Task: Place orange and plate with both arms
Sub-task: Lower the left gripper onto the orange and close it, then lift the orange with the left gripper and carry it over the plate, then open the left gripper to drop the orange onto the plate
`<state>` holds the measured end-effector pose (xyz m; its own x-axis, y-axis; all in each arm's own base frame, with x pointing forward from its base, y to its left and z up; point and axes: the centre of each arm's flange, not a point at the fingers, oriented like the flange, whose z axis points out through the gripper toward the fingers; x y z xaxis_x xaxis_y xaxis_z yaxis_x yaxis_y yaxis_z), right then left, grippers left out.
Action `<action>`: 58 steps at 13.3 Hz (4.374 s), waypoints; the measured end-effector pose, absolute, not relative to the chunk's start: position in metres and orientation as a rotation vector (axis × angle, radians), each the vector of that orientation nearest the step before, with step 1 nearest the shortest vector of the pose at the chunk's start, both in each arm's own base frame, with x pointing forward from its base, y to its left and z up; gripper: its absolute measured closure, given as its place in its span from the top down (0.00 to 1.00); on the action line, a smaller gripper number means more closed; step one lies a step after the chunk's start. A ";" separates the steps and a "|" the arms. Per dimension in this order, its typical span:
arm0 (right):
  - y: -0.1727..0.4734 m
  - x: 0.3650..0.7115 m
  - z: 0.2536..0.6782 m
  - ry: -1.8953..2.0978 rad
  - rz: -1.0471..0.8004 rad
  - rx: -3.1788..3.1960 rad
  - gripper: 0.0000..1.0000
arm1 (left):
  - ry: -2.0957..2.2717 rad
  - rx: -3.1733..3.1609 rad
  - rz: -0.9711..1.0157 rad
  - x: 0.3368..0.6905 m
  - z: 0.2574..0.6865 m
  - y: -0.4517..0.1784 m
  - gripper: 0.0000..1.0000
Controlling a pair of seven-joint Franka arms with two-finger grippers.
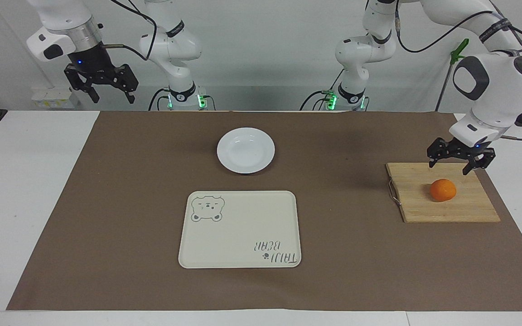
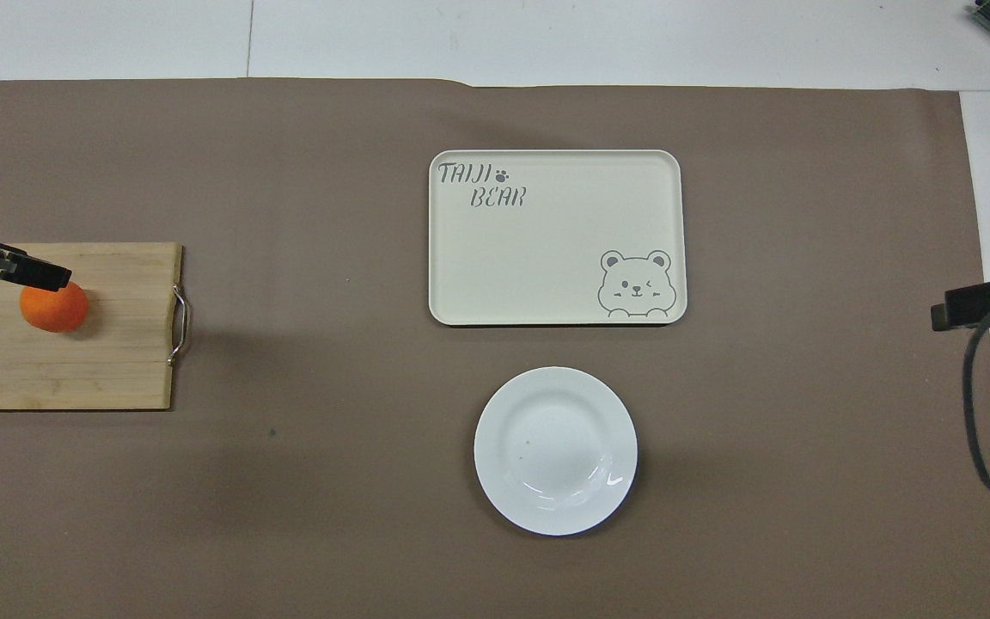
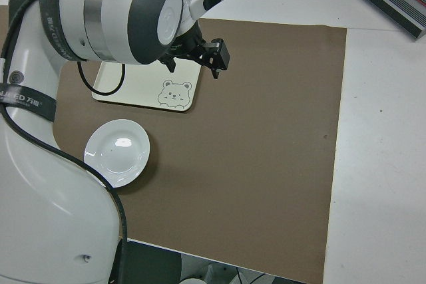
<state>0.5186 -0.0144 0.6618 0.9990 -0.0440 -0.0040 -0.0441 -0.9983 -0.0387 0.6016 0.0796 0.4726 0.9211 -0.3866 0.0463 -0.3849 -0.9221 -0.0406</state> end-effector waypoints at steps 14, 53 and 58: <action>-0.001 0.516 0.647 -0.022 0.021 -3.196 1.00 | 0.595 -3.055 -0.063 0.590 0.337 0.141 0.87; -0.012 0.509 0.660 0.030 0.032 -3.174 1.00 | 1.143 -3.063 -0.055 0.367 0.351 -0.489 1.00; -0.012 0.503 0.658 0.032 0.104 -3.172 1.00 | 0.946 -3.110 -0.016 0.416 0.404 -0.424 1.00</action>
